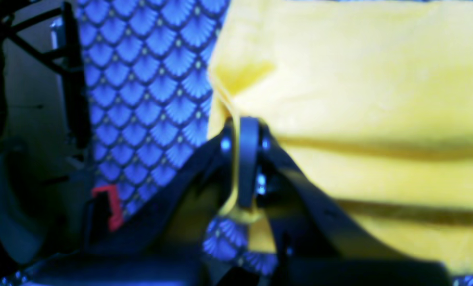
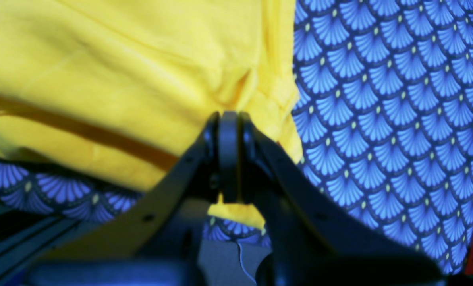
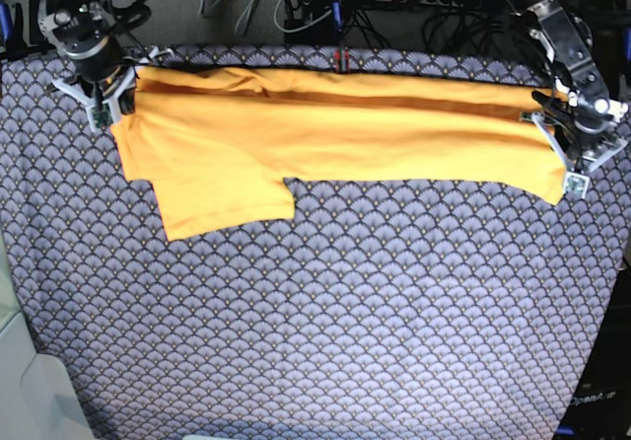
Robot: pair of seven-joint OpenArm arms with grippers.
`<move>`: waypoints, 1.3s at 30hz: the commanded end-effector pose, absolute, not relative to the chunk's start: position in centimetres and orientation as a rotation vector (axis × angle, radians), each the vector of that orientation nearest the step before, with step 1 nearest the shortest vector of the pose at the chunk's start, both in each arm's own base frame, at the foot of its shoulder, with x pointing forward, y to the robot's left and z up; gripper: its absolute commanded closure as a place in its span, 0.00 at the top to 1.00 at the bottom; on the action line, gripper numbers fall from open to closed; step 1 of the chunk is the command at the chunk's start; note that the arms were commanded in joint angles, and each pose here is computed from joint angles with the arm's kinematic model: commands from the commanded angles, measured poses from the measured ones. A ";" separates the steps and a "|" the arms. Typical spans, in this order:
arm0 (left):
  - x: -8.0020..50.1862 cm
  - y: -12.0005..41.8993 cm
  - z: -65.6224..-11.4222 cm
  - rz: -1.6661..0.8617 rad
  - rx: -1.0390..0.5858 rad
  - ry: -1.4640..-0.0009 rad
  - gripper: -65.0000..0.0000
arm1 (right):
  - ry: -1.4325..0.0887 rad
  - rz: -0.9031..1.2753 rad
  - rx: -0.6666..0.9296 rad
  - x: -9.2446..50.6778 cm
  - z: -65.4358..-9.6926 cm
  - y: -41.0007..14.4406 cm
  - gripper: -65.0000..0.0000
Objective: Fold the T-shirt properly
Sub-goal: 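Drag the folded shirt toward the collar edge with both grippers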
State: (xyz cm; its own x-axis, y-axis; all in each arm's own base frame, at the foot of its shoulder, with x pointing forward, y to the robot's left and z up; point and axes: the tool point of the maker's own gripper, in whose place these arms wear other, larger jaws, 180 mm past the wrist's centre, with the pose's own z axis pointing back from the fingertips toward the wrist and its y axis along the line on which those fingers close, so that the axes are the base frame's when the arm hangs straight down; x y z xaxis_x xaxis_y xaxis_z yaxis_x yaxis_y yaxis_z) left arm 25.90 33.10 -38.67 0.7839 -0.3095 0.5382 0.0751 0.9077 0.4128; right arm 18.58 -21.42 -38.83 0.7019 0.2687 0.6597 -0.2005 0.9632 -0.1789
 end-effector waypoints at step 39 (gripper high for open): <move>26.2 34.3 -39.6 -0.204 0.376 -0.629 0.00 | -0.703 0.259 -0.082 17.1 -40.5 -22.2 0.00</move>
